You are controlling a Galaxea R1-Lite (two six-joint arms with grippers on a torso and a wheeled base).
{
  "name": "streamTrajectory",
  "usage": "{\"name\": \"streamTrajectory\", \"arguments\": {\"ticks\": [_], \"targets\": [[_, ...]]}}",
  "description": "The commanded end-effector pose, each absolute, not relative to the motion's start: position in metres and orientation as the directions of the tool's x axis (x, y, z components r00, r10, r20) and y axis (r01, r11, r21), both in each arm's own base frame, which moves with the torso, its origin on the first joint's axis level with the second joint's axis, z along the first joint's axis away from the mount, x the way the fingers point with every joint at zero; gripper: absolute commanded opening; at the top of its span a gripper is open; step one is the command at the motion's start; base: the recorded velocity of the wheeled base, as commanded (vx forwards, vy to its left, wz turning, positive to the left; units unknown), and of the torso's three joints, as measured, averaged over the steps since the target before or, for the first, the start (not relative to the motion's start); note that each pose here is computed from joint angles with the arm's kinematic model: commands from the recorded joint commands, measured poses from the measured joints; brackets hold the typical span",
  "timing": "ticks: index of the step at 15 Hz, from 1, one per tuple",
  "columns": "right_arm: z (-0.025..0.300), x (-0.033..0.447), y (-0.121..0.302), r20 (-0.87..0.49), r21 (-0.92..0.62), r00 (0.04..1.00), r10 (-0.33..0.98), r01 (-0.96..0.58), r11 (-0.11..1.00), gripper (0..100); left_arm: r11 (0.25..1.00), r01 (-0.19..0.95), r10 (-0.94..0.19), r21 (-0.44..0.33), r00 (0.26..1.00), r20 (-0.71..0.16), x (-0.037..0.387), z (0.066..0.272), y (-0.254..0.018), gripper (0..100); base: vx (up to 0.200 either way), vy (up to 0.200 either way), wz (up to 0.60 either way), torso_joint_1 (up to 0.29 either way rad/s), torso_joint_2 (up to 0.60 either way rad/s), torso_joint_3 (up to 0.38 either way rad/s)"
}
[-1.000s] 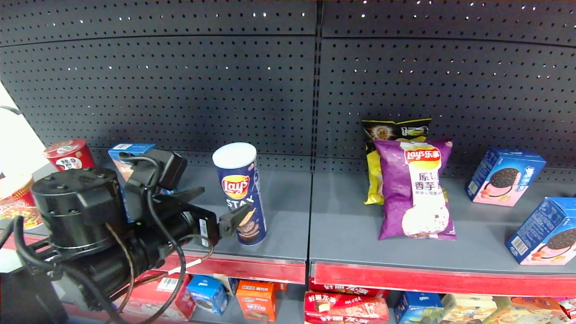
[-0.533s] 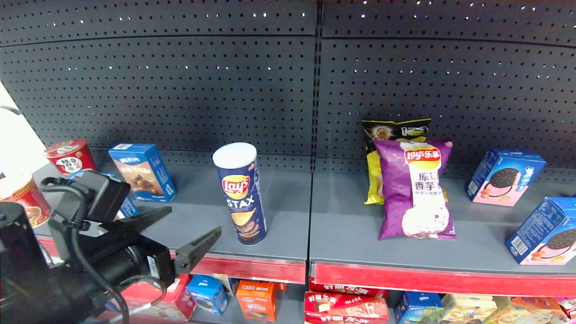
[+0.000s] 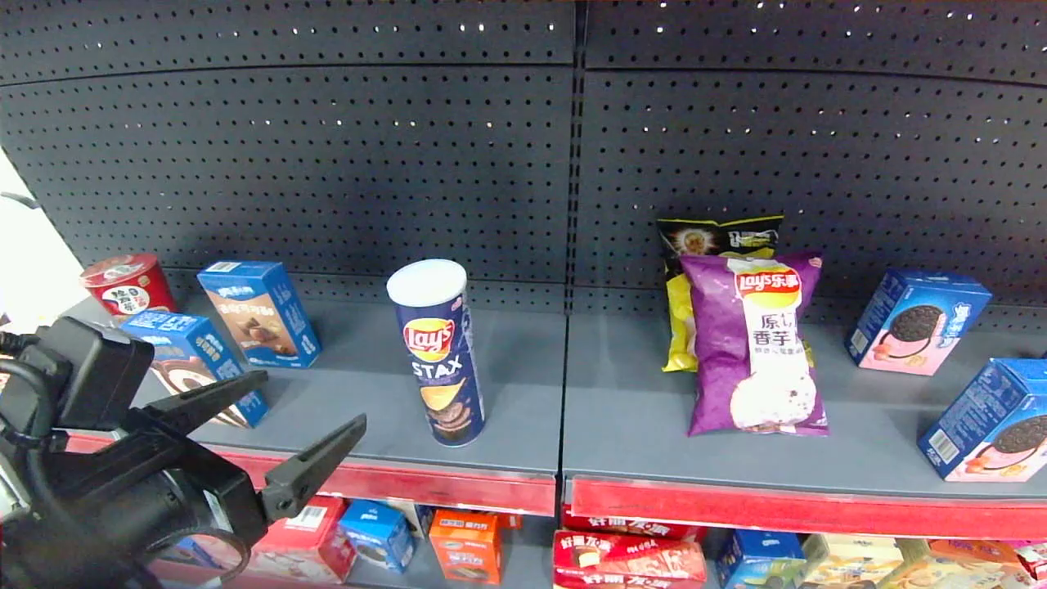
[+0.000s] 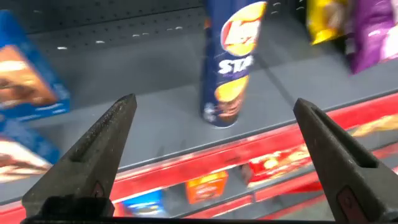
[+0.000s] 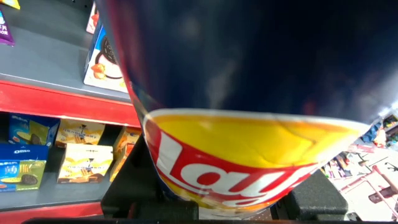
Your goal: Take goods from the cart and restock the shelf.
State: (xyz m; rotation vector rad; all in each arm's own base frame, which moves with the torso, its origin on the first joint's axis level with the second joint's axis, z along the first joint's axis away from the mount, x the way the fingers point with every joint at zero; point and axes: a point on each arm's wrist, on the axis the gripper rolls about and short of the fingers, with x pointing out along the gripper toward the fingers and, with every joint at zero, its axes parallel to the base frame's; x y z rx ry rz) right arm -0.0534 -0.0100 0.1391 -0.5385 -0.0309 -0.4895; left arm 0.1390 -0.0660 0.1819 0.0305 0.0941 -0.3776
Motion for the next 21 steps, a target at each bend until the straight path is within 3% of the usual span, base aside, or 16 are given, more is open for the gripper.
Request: {"name": "streamTrajectory", "arguments": {"ticks": [1, 3, 7, 11, 15, 21], "targets": [[0.139, -0.054, -0.010, 0.155, -0.485, 0.885, -0.439, 0.455, 0.747, 0, 0.967, 0.252, -0.248, 0.048, 0.966, -0.071, 0.143, 0.183, -0.056, 100, 0.000, 0.000, 0.00, 0.000, 0.00, 0.000], [0.138, -0.053, -0.010, 0.149, -0.488, 0.886, -0.439, 0.452, 0.747, 0, 0.973, 0.227, -0.227, 0.045, 0.974, -0.015, 0.149, 0.193, -0.058, 100, 0.000, 0.000, 0.00, 0.000, 0.00, 0.000], [0.137, -0.052, -0.010, 0.145, -0.490, 0.887, -0.439, 0.450, 0.747, 0, 0.969, 0.223, -0.215, 0.110, 0.974, -0.077, 0.140, 0.170, -0.054, 100, 0.000, 0.000, 0.00, 0.000, 0.00, 0.000], [0.136, -0.052, -0.010, 0.144, -0.491, 0.887, -0.439, 0.449, 0.747, 0, 0.969, 0.227, -0.225, 0.100, 0.974, -0.033, 0.140, 0.176, -0.054, 100, 0.000, 0.000, 0.00, 0.000, 0.00, 0.000], [0.137, -0.052, -0.010, 0.145, -0.490, 0.888, -0.437, 0.449, 0.747, 0, 0.964, 0.245, -0.244, 0.099, 0.969, -0.020, 0.138, 0.178, -0.051, 100, 0.000, 0.200, 0.00, -0.001, 0.00, 0.002], [0.137, -0.052, -0.010, 0.145, -0.491, 0.888, -0.436, 0.447, 0.748, 0, 0.961, 0.251, -0.250, 0.113, 0.968, -0.023, 0.138, 0.177, -0.051, 100, 0.000, 0.000, 0.00, 0.000, 0.00, 0.000]]}}
